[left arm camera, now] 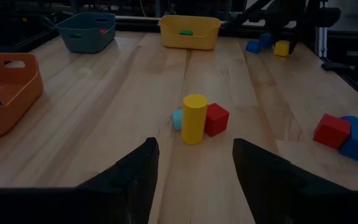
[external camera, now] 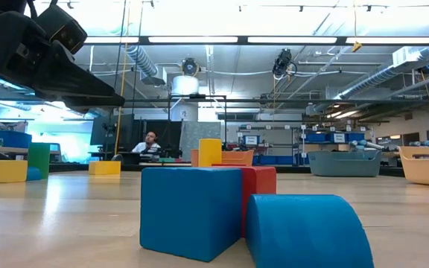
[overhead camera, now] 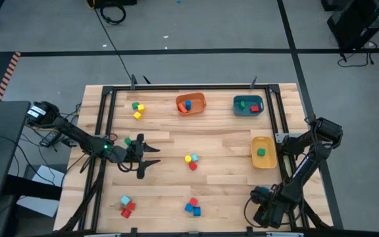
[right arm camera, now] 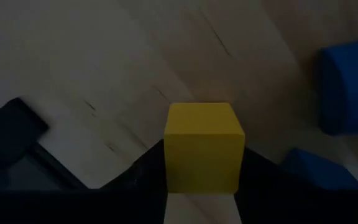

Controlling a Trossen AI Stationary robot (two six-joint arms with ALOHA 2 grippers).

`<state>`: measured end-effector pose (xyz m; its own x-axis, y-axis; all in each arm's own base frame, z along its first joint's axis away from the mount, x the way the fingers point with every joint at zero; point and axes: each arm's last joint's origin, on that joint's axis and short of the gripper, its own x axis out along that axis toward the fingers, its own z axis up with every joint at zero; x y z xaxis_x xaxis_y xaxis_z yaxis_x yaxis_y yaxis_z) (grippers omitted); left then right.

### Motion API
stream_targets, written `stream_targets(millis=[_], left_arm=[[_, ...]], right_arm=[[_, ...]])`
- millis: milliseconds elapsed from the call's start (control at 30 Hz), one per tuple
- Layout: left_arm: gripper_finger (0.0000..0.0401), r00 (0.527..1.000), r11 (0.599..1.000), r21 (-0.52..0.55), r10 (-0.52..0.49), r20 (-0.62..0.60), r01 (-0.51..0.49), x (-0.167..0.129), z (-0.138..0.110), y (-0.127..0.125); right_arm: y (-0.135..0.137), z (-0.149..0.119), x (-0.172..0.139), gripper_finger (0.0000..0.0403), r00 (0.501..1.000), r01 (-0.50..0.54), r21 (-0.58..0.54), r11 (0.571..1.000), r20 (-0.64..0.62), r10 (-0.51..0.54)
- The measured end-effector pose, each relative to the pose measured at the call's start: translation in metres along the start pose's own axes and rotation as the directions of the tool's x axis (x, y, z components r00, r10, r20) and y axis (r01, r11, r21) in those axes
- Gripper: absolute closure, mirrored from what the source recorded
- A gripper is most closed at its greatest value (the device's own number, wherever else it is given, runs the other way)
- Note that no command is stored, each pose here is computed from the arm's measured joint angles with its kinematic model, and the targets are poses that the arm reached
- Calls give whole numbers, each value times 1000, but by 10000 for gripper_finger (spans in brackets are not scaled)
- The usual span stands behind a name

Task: Sort blocks by size
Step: Put the yellow cube block into the yellow bin

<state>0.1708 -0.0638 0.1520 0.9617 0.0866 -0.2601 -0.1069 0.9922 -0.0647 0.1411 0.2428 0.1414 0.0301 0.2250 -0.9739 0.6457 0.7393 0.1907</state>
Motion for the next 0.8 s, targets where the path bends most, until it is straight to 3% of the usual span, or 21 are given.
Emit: stream_targets(millis=[167, 300, 500, 600, 800], left_arm=[[188, 1000, 1000, -5, -10, -2, 10, 0, 0, 0], [188, 1000, 1000, -5, -10, -2, 10, 0, 0, 0], [188, 1000, 1000, -25, -11, -2, 11, 0, 0, 0], [188, 1000, 999, -32, -11, -2, 11, 0, 0, 0], [188, 1000, 999, -51, -11, -2, 11, 0, 0, 0]], right_arm=[[3, 1, -5, 256, 998, -51, 8, 999, 42, 51], [11, 6, -12, 256, 980, -162, -17, 987, 117, 163], [12, 24, -28, 256, 916, -200, -75, 977, 339, 213], [6, 39, -39, 256, 888, -157, -64, 986, 428, 169], [-24, 67, -63, 256, 871, 0, 85, 996, 490, -42]])
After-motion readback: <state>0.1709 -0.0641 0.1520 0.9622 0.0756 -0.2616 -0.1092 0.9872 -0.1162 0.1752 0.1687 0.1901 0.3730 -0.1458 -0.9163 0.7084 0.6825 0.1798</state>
